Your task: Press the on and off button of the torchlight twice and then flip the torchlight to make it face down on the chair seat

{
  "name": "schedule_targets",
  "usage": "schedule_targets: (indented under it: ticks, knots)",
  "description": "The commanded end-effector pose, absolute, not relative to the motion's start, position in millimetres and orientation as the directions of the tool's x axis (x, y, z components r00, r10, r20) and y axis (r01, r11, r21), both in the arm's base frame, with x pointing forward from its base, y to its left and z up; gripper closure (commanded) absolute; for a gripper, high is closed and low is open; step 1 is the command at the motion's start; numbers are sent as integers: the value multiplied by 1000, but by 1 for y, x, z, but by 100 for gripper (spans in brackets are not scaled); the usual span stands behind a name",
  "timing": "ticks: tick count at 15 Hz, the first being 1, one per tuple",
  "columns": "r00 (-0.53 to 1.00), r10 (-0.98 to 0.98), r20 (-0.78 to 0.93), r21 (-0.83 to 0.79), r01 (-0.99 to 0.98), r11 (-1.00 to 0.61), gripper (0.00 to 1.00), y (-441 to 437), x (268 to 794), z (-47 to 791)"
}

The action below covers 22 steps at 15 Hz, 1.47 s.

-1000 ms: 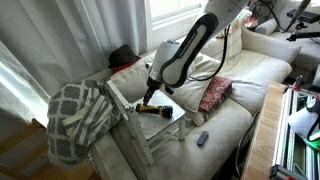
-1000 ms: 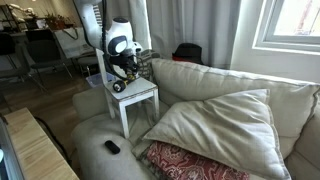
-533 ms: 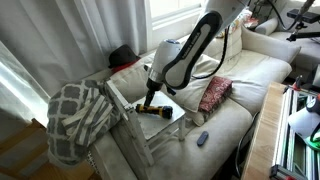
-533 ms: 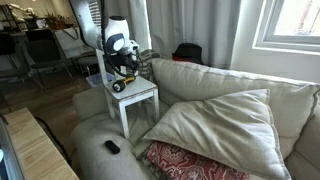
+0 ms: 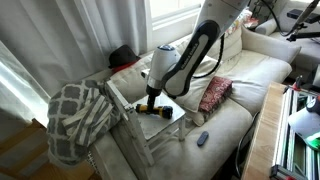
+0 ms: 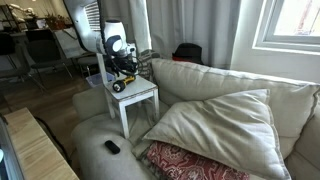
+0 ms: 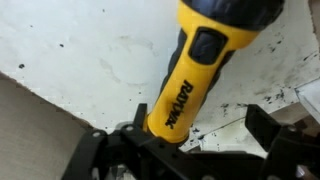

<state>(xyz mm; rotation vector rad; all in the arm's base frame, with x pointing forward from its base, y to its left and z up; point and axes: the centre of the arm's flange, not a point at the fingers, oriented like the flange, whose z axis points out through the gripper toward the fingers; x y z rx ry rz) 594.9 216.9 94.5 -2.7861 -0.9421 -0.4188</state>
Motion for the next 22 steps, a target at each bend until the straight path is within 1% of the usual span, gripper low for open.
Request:
schedule_targets:
  ticks: [1,8,9,10,11,12,13,14,16,17,18,22]
  knots:
    - [739,589,327,-1,623,-782,0,222,607,80]
    - [741,584,331,-21,624,-781,0,225,615,59]
    - [739,586,333,-23,628,-778,1,224,616,56]
    - [739,583,339,-28,627,-778,18,224,617,54]
    - [736,586,339,-26,630,-776,26,224,617,52]
    - [734,586,344,-28,632,-775,30,224,617,50]
    - [732,586,347,-29,633,-774,38,224,618,48]
    - [729,587,351,-30,635,-772,48,225,617,46]
    - [732,586,348,-32,634,-773,62,224,617,42]
    - [735,580,351,-39,630,-776,70,221,617,43]
    - [737,570,363,-48,626,-778,73,219,617,45]
    - [707,556,438,-68,643,-763,74,209,614,64]
